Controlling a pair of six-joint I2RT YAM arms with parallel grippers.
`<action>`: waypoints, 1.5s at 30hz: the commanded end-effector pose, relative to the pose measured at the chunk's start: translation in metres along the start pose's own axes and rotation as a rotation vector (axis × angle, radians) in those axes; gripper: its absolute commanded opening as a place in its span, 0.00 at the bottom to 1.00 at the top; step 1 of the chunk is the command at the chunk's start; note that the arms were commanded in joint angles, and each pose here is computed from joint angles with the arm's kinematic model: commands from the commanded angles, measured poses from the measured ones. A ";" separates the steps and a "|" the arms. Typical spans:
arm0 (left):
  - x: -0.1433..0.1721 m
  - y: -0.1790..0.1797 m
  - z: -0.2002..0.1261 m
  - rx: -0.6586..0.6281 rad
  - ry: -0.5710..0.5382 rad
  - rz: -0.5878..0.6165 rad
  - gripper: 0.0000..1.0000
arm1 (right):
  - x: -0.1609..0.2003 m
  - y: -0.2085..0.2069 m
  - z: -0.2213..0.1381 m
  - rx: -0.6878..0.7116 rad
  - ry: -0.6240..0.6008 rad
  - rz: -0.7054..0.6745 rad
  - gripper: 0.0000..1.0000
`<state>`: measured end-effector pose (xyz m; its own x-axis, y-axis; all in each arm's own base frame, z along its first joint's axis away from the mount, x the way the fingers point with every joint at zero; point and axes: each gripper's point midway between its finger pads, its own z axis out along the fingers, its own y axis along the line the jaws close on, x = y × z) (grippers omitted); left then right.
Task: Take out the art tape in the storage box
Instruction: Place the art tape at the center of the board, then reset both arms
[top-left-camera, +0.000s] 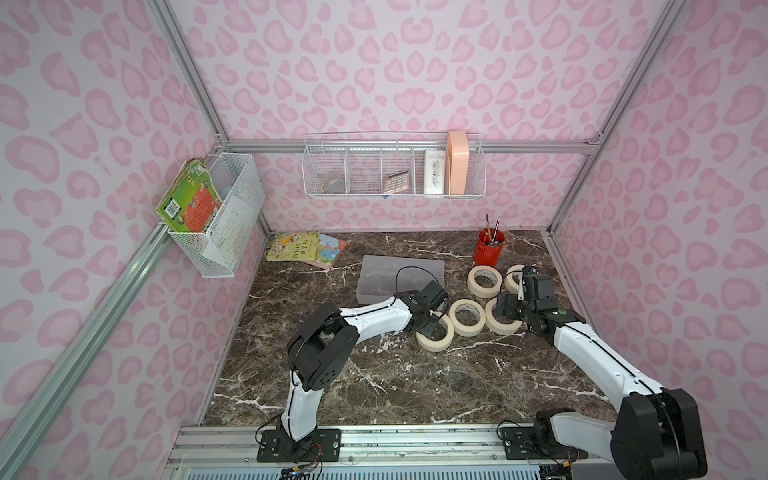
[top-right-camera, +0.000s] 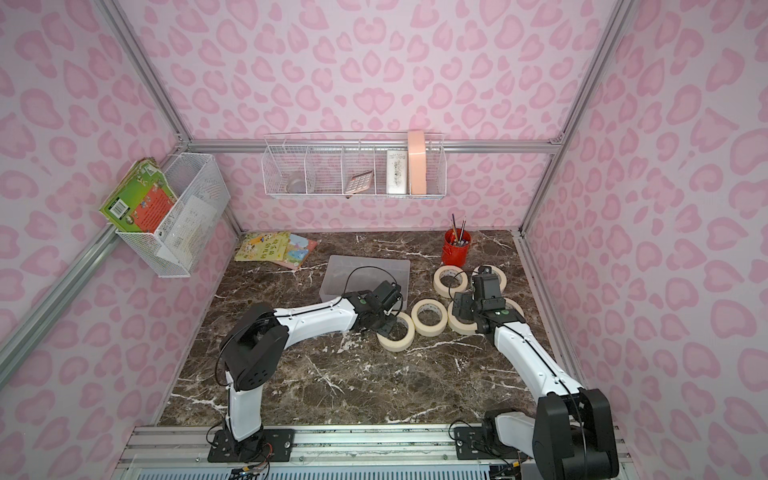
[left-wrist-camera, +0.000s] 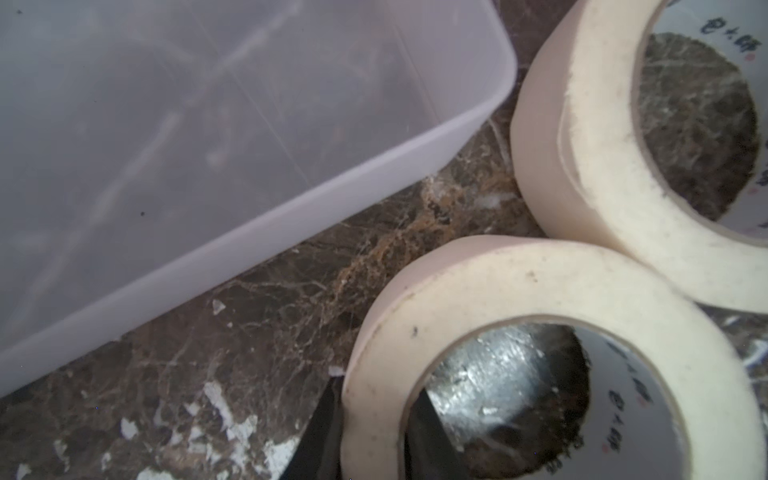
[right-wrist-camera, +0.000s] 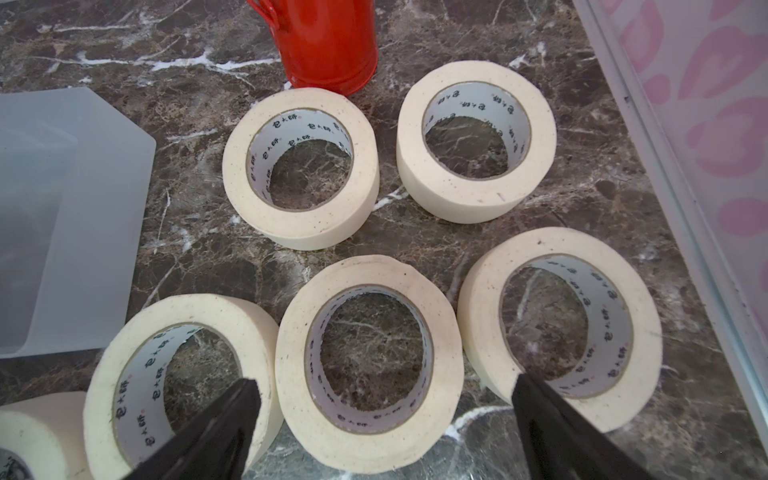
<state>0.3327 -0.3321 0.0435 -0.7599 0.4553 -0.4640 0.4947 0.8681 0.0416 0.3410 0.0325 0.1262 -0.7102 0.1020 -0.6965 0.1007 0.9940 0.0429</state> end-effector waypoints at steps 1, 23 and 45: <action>-0.004 0.015 0.002 -0.090 -0.003 0.011 0.00 | -0.012 0.000 -0.001 -0.004 -0.048 0.007 0.99; -0.072 0.097 -0.120 -0.241 -0.237 -0.051 0.98 | -0.045 -0.027 -0.020 0.103 -0.556 -0.027 1.00; 0.063 0.342 -0.086 -0.587 -0.399 -0.398 0.99 | -0.031 -0.041 -0.002 0.131 -0.788 -0.098 1.00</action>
<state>0.3974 0.0162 0.0978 -0.6447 0.0504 -0.7627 -0.2104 0.9476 0.2404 0.3521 -0.0142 0.1272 -0.1298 -0.0794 -0.9884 0.1944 0.9754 -0.1039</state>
